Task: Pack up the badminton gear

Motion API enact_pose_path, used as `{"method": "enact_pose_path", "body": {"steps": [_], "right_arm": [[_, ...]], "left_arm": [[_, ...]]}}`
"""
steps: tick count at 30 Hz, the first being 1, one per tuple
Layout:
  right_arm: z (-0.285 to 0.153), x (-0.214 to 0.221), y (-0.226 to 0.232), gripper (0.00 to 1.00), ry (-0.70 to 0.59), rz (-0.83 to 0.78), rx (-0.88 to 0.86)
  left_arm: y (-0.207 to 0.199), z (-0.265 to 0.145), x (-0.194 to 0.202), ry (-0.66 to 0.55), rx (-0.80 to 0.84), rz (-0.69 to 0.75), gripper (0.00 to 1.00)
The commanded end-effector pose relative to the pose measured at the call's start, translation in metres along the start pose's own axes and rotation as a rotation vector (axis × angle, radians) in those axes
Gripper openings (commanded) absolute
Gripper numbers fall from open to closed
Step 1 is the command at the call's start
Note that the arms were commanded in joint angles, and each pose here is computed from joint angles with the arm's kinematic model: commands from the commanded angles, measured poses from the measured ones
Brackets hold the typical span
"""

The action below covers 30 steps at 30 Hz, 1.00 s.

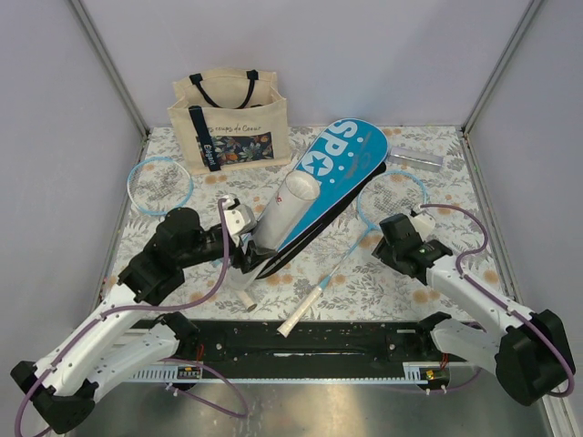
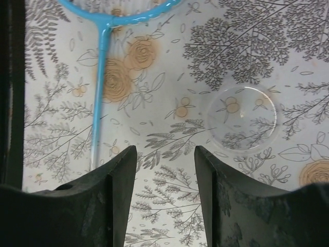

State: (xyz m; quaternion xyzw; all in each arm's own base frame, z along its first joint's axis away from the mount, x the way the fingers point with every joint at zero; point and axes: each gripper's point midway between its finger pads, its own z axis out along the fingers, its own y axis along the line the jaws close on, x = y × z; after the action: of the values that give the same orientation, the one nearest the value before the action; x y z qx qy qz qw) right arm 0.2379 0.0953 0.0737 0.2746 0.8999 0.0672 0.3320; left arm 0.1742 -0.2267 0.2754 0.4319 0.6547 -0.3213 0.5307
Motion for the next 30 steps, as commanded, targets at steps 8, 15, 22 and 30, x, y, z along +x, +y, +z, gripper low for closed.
{"method": "enact_pose_path", "body": {"steps": [8, 15, 22, 30], "right_arm": [[0.022, -0.004, -0.018, 0.55, 0.057, -0.038, 0.135], [0.035, 0.006, -0.018, 0.47, 0.117, -0.057, 0.143], [0.043, 0.015, -0.023, 0.29, 0.147, -0.069, 0.17], [0.042, 0.012, -0.029, 0.09, 0.124, -0.081, 0.184]], "left_arm": [[-0.014, -0.01, -0.04, -0.159, 0.062, 0.192, 0.48], [-0.018, -0.006, -0.038, -0.157, 0.082, 0.211, 0.47], [-0.018, -0.003, -0.032, -0.143, 0.089, 0.214, 0.46], [-0.017, -0.005, -0.035, -0.152, 0.075, 0.217, 0.45]]}}
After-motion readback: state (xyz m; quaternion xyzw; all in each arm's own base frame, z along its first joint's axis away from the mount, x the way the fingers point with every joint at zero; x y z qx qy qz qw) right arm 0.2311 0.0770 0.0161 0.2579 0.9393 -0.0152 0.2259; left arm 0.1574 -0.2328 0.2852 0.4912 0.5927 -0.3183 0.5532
